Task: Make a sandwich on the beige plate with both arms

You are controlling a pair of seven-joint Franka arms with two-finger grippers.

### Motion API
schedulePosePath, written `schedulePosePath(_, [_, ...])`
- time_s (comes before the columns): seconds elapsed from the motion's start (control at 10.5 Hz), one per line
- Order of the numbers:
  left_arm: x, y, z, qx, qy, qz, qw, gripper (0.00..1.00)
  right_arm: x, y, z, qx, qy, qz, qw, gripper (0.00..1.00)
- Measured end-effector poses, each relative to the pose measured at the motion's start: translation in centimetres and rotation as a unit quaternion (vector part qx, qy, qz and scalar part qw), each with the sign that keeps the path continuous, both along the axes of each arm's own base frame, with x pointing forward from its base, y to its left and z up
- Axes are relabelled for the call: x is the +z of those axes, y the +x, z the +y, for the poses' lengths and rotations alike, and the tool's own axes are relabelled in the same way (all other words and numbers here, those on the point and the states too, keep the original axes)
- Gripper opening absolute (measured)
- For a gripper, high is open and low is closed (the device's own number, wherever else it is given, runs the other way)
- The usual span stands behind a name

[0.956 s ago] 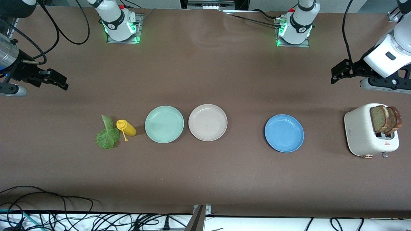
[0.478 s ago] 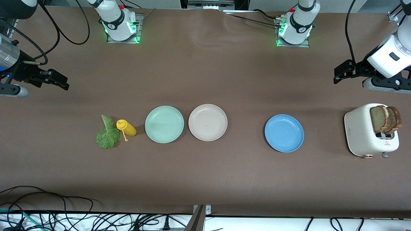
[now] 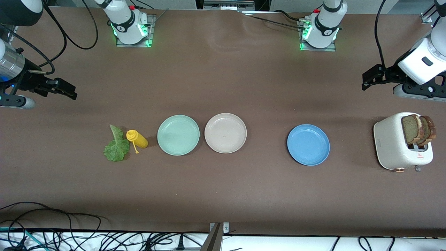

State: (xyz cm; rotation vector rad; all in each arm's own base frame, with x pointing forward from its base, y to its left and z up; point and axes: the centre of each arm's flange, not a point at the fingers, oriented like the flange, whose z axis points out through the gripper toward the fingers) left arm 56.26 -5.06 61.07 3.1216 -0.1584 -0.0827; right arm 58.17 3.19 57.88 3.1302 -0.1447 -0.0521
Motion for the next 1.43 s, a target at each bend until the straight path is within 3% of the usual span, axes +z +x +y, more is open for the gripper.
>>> schedulePosePath(0.29, [0.0, 0.0, 0.0, 0.0, 0.0, 0.0, 1.0, 1.0, -0.1, -0.2, 0.0, 0.001, -0.001, 0.009, 1.0, 1.0])
schedulePosePath(0.48, [0.0, 0.0, 0.0, 0.0, 0.0, 0.0, 1.0, 1.0, -0.5, -0.8, 0.0, 0.001, -0.002, 0.032, 0.999, 1.0])
schedulePosePath(0.67, [0.0, 0.0, -0.3, -0.003, 0.0, 0.0, 1.0, 1.0, -0.6, -1.0, 0.0, 0.002, -0.003, 0.041, 0.999, 1.0])
schedulePosePath(0.86, [0.0, 0.0, -0.7, -0.006, -0.001, -0.001, 1.0, 1.0, -0.4, -0.9, 0.2, 0.003, -0.002, 0.038, 0.999, 1.0])
schedulePosePath(1.15, [-0.1, 0.0, -1.3, -0.011, -0.002, -0.002, 1.0, 1.0, 2.6, -1.1, 0.5, 0.005, -0.001, 0.007, 1.0, 1.0])
schedulePosePath(1.43, [-0.1, 0.0, -1.4, -0.011, -0.002, -0.002, 1.0, 1.0, 1.1, -0.4, -0.1, 0.0, 0.0, 0.021, 1.0, 1.0])
